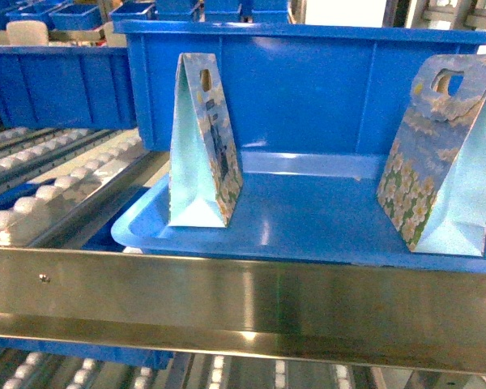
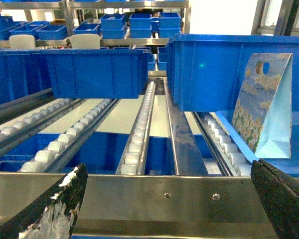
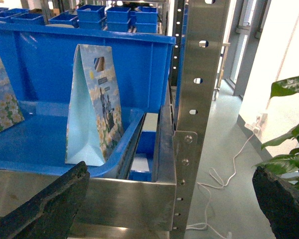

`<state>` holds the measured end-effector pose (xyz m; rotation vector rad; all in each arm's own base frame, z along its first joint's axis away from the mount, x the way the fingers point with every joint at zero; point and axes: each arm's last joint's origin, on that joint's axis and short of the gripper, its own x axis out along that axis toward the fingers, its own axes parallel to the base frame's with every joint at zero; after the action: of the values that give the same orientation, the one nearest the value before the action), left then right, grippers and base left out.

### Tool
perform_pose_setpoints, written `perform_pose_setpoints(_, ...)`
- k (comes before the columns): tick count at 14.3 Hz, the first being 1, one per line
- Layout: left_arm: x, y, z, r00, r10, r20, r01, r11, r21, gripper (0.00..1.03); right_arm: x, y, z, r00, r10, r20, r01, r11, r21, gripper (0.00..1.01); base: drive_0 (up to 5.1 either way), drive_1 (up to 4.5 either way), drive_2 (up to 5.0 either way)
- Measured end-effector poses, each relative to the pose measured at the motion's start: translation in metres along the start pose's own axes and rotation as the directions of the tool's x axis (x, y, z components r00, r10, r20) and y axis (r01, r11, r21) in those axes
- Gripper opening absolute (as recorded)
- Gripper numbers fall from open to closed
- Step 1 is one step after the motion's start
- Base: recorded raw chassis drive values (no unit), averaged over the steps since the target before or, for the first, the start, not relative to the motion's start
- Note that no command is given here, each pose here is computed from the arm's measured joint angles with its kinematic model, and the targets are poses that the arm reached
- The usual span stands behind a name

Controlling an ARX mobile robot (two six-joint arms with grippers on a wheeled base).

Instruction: Move flower gift bag to table near conveyor

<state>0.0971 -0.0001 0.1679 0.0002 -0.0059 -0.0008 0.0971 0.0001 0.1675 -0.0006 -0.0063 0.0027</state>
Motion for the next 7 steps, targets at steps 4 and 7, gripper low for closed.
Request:
perform_pose_setpoints(4, 0.0000, 0.0000, 0.0000, 1.000, 0.000, 0.000, 0.000, 1.0000, 0.000, 0.98, 0.0000, 0.0000, 0.0000, 1.000, 0.000, 0.000, 0.000, 1.0000, 0.000, 0.98, 0.0, 0.00, 0.0)
perform_pose_setpoints(7, 0.0000, 0.0000, 0.0000, 1.000, 0.000, 0.000, 0.000, 1.0000, 0.000, 0.98, 0.0000, 0.0000, 0.0000, 1.000, 0.000, 0.000, 0.000, 1.0000, 0.000, 0.98, 0.0, 0.00, 0.0)
